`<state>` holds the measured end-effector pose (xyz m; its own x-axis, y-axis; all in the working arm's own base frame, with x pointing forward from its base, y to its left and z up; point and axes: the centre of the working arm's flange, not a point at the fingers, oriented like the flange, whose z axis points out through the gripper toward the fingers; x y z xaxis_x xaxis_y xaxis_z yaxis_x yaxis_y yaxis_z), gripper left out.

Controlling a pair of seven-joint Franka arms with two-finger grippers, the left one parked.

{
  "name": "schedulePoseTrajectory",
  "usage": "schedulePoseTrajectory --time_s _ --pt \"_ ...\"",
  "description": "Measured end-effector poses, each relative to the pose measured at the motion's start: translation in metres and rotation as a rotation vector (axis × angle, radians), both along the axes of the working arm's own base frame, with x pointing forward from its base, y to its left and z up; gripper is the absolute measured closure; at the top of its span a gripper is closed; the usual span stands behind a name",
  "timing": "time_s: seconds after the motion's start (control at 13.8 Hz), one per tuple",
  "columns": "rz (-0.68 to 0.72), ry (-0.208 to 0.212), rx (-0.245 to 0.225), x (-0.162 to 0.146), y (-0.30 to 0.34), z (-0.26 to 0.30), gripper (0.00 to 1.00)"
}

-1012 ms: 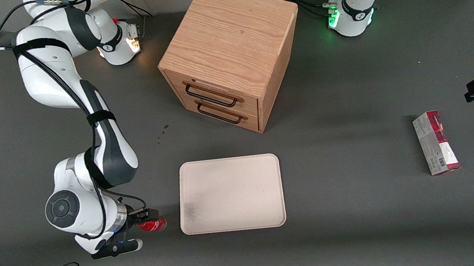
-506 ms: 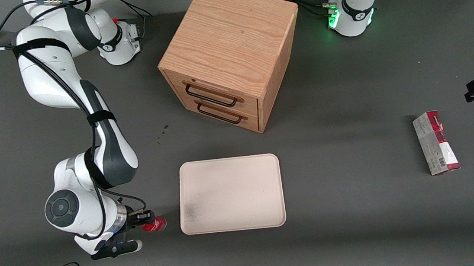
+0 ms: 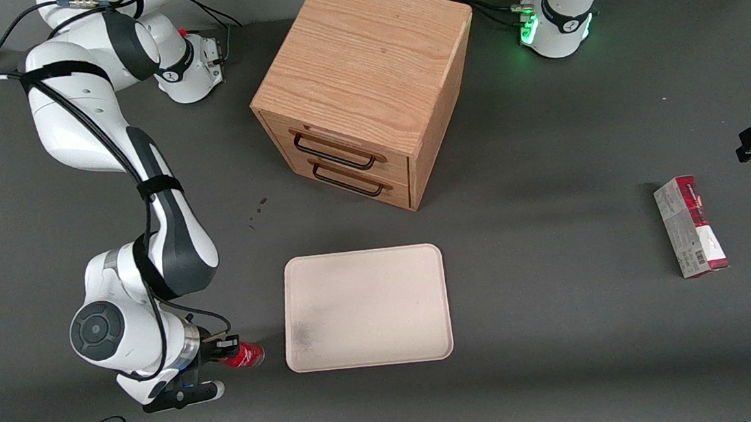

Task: Place coke bottle on tray
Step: 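Close the right gripper around the bottle's cap end, then lift the bottle with the right gripper and carry it toward the tray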

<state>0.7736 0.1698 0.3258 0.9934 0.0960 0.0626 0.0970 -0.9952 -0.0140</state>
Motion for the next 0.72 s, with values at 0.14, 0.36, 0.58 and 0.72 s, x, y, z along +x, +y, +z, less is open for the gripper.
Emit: schedulePoseTrajectory --time_s 0.14,0.36,0.58,0.72 --pt "0.0 0.004 -0.001 0.0 0.0 0.0 0.69" --pt "-0.001 0.042 -0.011 -0.004 -0.002 0.006 0.69" --pt "-0.003 0.068 -0.019 -0.013 -0.005 0.047 0.69" --pt "-0.005 0.073 -0.022 -0.023 -0.009 0.089 0.69"
